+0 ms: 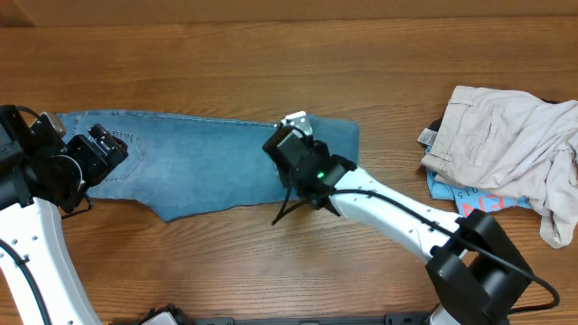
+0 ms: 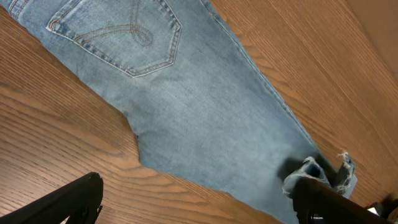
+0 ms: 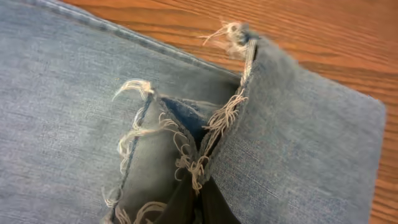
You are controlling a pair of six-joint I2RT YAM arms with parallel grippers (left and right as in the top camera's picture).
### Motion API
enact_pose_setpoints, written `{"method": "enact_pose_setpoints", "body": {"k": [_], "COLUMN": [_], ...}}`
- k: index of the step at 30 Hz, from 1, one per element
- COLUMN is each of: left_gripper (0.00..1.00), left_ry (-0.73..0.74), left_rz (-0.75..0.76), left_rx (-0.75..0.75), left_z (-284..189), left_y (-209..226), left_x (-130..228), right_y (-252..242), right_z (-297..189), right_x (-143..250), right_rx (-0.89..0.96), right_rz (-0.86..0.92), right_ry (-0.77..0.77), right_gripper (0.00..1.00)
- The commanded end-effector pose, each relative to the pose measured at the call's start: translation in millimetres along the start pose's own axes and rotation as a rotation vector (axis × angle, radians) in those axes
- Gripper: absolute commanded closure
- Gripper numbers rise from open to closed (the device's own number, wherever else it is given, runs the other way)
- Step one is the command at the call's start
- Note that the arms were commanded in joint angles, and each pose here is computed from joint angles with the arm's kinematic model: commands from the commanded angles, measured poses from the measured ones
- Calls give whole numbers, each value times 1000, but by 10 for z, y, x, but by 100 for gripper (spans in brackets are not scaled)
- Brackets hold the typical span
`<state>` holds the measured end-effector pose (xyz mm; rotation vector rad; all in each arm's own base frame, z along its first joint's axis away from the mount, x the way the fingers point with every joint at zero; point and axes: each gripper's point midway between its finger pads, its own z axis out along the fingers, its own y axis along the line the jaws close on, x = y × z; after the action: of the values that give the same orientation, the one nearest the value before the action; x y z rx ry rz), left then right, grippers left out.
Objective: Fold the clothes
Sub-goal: 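Grasp the jeans leg hem with the right gripper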
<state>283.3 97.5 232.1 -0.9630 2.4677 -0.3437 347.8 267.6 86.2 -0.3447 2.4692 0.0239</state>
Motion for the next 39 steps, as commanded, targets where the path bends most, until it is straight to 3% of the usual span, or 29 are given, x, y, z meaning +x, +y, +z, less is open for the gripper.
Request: {"method": "enact_pose_setpoints", "body": {"k": [1,3,4,5,7,8,13,17,21,25,27,39], "left_gripper": [0,0,0,0,0,0,0,0,0,0,0,0], "left_ry": [-1,4,6,6,7,7,12,14,14,37,44,53], "left_rz": [25,24,24,24,24,24,22,21,21,14,11,8], "left_rx": [5,3,3,3,2,2,1,0,2,-5,-9,-12], "left_z": [5,5,5,5,5,5,5,5,5,4,3,2], "left_y": [-25,-22,-20,-20,-19,-19,-15,-13,-16,1,9,17], "left_x": [-10,1,6,7,8,8,22,26,26,83,101,123], "right_y": [187,221,220,217,121,70,-804,-1655,-1574,-1378,-1147,-980], "right_z": [-39,-43,-43,-43,-103,-178,-829,-980,-827,-579,-472,252], "right_x": [-38,-24,-21,-17,-51,-113,-446,-61,272,453,512,893], "right_rx": [-97,-117,-116,-115,-91,-87,17,122,-63,-192,-348,-393], "right_rz": [20,37,38,37,107,137,448,601,678,573,466,483], "right_ry": [15,25,26,28,36,31,8,177,339,346,337,488], "right_gripper": [96,84,65,35,6,0,0,0,0,0,0,0]}}
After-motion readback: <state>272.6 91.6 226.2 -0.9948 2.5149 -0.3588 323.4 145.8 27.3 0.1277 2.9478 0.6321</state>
